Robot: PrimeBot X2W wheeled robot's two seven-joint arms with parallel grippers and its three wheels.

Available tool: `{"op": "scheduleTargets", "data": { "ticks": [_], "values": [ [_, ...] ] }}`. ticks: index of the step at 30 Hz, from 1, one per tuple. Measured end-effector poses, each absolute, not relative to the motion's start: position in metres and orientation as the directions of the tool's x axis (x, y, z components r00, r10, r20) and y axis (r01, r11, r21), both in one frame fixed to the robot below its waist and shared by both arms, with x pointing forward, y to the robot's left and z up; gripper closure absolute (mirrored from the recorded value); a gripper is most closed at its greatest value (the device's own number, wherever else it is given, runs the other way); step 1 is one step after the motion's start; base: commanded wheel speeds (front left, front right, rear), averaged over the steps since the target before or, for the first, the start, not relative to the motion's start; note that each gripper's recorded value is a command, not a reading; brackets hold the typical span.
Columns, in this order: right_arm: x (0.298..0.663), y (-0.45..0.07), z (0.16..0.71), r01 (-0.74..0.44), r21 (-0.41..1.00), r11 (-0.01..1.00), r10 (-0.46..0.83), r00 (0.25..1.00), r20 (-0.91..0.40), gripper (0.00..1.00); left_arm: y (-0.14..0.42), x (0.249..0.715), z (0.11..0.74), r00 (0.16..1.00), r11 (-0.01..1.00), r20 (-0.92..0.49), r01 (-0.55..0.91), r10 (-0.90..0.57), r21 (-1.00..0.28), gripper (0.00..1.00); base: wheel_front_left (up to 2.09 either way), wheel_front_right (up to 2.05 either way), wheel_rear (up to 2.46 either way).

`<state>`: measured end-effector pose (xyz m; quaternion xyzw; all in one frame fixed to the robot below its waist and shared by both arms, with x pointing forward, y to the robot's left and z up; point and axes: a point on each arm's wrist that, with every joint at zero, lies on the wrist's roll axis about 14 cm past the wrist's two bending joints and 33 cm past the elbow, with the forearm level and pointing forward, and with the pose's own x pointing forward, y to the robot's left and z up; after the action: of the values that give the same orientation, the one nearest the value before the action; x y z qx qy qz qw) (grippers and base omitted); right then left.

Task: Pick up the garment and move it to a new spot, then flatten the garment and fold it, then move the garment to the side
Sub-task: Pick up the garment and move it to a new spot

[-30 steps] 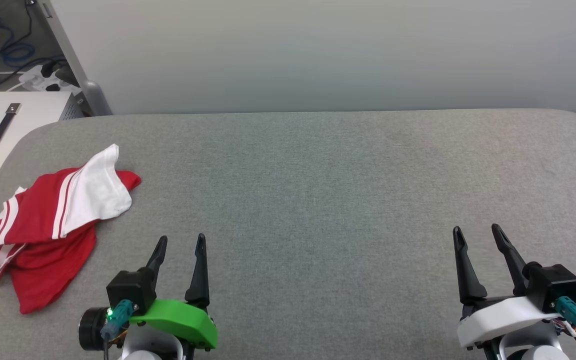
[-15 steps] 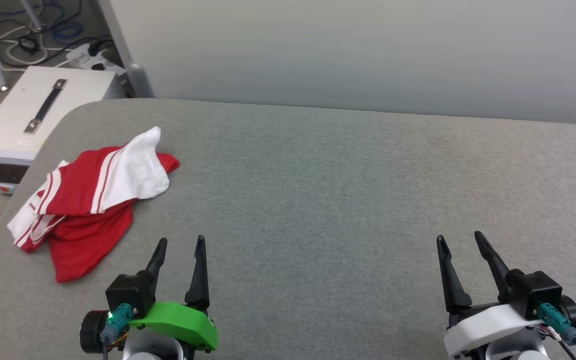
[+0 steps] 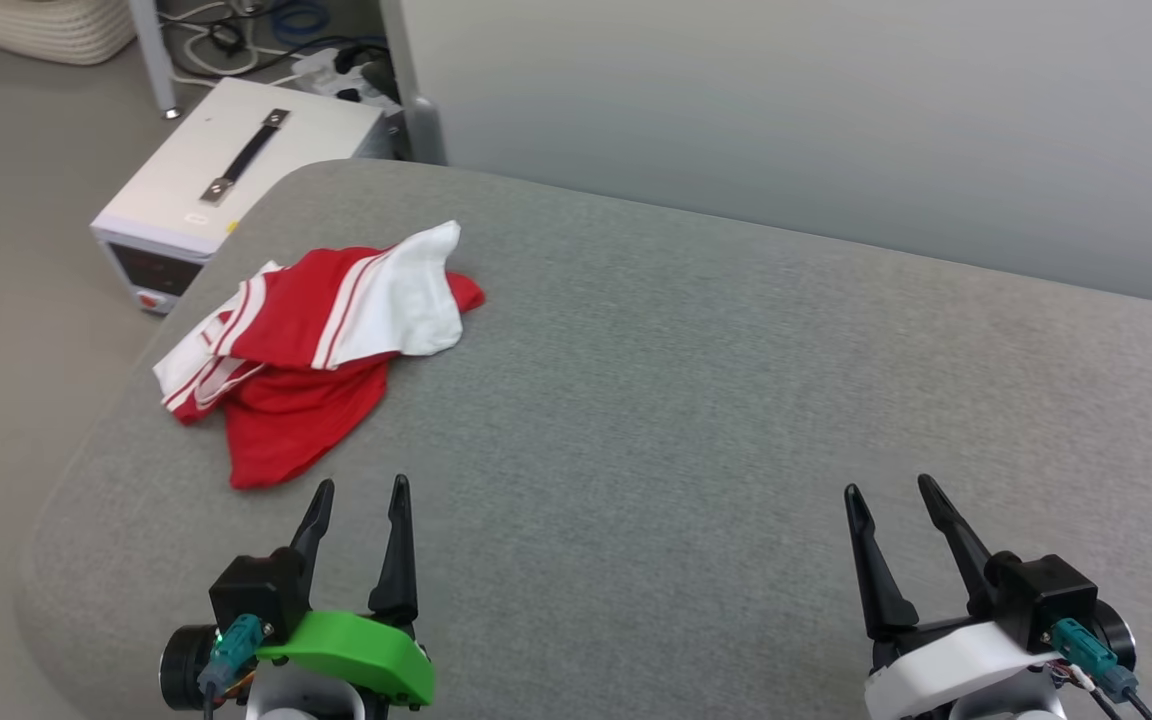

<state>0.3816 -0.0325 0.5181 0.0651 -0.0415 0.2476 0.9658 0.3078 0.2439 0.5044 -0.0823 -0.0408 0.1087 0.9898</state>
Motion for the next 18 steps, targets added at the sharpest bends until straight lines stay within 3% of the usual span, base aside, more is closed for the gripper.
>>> {"op": "scheduleTargets", "data": {
  "ticks": [18],
  "values": [
    [0.379,0.024,0.513,-0.617,0.129,0.776,0.608,0.787,0.107,0.0,0.279,0.271,0.507,0.933,0.925,0.08,-0.333,0.352,-0.184,0.0,0.0,0.0,0.0]
  ]
}}
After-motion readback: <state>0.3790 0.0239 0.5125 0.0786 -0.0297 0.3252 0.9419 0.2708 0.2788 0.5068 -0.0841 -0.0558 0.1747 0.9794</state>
